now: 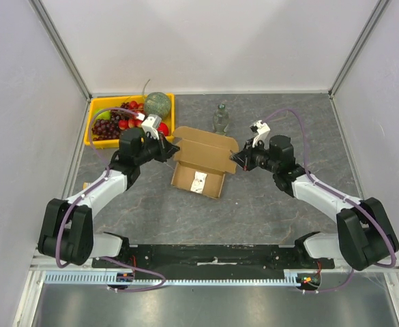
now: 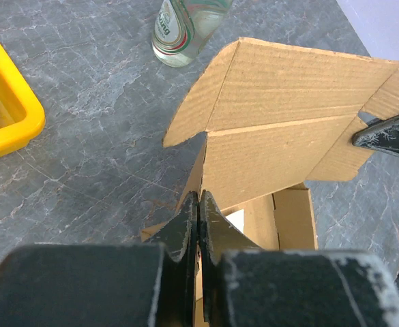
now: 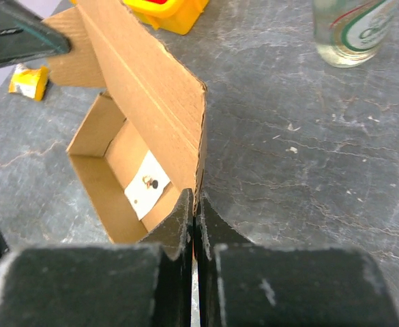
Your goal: Fold the paper box
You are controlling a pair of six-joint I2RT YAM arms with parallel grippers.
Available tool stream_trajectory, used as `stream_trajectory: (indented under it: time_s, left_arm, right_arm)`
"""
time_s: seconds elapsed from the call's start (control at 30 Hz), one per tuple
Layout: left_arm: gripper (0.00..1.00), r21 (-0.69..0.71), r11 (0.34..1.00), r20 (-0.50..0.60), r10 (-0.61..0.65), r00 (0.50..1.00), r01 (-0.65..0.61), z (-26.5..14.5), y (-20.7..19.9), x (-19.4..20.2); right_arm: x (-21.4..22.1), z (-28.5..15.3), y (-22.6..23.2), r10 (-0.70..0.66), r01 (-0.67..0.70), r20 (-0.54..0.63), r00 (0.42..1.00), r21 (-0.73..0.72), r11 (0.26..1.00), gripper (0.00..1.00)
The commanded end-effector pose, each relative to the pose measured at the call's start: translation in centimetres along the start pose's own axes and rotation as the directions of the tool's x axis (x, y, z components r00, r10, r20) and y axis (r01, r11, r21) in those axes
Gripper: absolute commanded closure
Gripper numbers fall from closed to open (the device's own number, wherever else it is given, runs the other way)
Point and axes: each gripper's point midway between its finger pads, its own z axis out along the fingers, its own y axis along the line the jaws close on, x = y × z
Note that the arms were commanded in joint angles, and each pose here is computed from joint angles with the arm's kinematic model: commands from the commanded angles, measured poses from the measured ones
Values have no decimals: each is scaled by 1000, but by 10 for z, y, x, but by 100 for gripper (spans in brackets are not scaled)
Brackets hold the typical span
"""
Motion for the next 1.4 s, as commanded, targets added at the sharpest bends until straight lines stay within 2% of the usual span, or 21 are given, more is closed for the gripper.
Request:
stream_trajectory:
  time_s: [0.0, 0.27, 0.37, 0.57, 0.9, 1.03, 1.37]
  left_arm:
    - [97, 37, 999, 88, 4, 996, -7, 0, -28, -18]
    - [97, -15, 1000, 96, 26, 995, -25, 4, -43, -5]
    - [98, -79, 996, 112, 53, 992, -44, 5, -47, -3]
    - [98, -166, 986, 149, 62, 987, -37, -2, -44, 2]
    - [98, -192, 981, 199, 57, 978, -18, -6, -44, 5]
    - [98, -214, 977, 225, 50, 973, -1, -2, -47, -1]
    - [98, -343, 935, 301, 16, 953, 92, 1, -46, -7]
  right_arm:
    - [-27, 3, -1, -28, 20, 87, 996, 98, 995, 100]
    - [-32, 25, 5, -72, 53, 88, 993, 201, 978, 100]
    - [-32, 32, 17, -92, 69, 98, 991, 220, 973, 100]
    - [-36, 33, 18, -121, 64, 159, 980, 322, 944, 100]
    - [-50, 34, 26, -167, 47, 246, 955, 430, 902, 100]
    - [-51, 39, 31, -158, 16, 263, 952, 470, 882, 100]
    - [-43, 42, 35, -119, -101, 301, 946, 624, 774, 100]
